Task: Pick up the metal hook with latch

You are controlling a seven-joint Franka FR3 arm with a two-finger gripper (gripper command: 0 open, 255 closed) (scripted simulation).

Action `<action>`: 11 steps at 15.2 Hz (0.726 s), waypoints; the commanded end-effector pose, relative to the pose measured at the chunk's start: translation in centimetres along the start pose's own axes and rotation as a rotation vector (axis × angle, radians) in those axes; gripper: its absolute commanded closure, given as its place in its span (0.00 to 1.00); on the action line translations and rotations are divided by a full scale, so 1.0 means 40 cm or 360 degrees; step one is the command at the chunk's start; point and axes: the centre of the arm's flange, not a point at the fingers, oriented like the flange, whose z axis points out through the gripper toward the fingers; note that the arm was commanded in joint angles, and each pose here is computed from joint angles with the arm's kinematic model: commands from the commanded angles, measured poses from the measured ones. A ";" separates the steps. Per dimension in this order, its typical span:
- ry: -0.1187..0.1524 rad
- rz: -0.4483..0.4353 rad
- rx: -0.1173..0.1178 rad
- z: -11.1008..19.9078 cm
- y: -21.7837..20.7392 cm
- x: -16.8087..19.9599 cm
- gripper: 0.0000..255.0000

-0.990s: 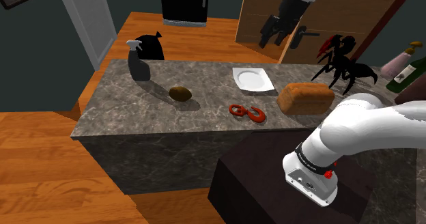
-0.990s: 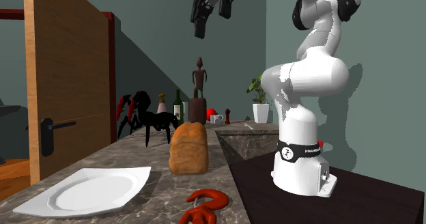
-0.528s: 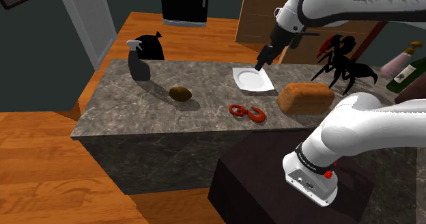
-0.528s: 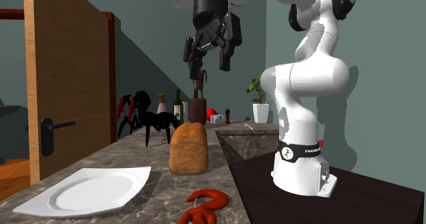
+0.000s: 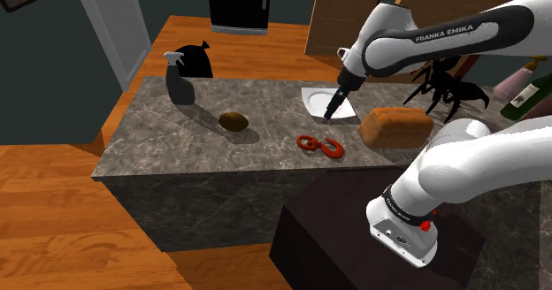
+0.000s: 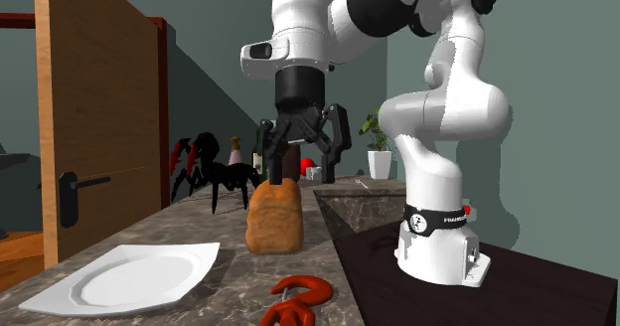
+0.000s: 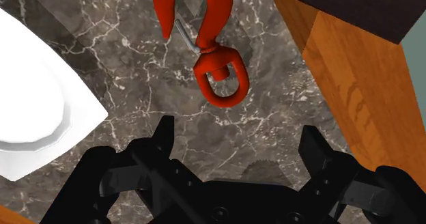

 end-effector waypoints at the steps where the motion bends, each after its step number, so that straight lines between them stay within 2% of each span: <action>1: -0.0011 -0.0088 0.0010 0.060 0.023 -0.015 0.00; 9: -0.0067 -0.0421 0.0053 0.315 0.086 -0.042 0.00; 11: -0.0071 -0.0448 0.0057 0.350 0.093 -0.045 0.00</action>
